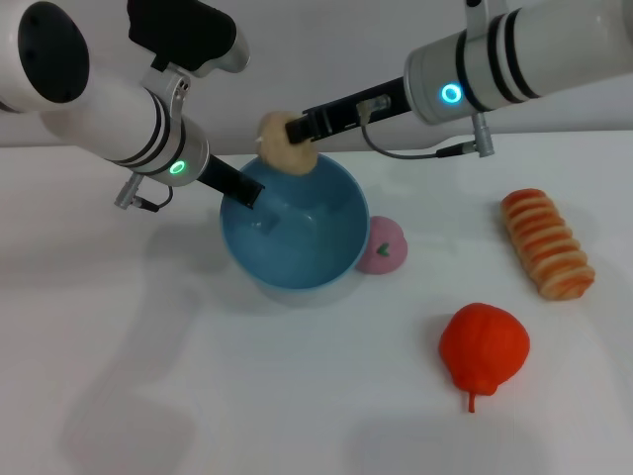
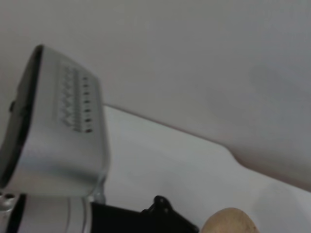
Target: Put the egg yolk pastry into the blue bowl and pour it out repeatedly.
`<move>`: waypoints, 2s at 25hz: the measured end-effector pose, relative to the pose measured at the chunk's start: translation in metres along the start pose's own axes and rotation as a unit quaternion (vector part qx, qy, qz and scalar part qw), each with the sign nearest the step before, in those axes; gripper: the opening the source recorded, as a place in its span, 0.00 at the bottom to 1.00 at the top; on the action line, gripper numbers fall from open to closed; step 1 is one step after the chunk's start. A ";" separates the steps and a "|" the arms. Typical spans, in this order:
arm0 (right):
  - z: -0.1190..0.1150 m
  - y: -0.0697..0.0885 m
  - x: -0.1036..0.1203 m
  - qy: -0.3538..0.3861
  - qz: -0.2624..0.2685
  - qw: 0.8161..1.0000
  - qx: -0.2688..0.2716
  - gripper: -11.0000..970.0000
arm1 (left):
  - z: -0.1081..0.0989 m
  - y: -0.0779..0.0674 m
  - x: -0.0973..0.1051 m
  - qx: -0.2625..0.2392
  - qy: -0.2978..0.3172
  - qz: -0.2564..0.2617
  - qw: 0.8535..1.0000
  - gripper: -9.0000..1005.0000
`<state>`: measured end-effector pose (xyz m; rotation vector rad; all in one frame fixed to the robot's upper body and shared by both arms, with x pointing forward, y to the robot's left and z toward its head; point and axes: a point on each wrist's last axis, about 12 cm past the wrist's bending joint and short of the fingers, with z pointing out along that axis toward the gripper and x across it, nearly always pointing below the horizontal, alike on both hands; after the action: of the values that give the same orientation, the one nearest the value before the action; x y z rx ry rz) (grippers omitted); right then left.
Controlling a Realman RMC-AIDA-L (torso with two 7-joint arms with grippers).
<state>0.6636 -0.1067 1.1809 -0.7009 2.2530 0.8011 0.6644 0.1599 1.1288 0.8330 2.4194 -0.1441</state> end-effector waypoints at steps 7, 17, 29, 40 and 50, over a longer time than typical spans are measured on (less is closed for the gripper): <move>0.004 0.000 0.005 0.011 0.005 1.000 0.000 0.05 | 0.000 0.001 0.001 -0.001 -0.001 -0.001 1.000 0.01; 0.006 -0.005 0.014 0.021 -0.001 1.000 0.000 0.20 | 0.003 0.000 0.006 0.000 0.003 -0.009 1.000 0.01; -0.051 -0.057 0.055 -0.054 -0.062 0.991 0.108 0.52 | 0.006 0.000 0.003 -0.004 -0.030 -0.024 0.999 0.01; -0.075 -0.106 0.129 -0.105 -0.021 0.970 0.219 0.52 | 0.005 -0.013 -0.024 -0.027 -0.118 0.014 0.993 0.01; -0.095 -0.105 0.181 -0.250 -0.016 0.949 0.192 0.52 | -0.009 -0.036 -0.062 -0.054 -0.236 0.084 0.967 0.01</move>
<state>0.5769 -0.2904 1.0736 -0.3030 1.8465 0.4367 0.6787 0.1006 1.1670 0.8397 1.8875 -0.1271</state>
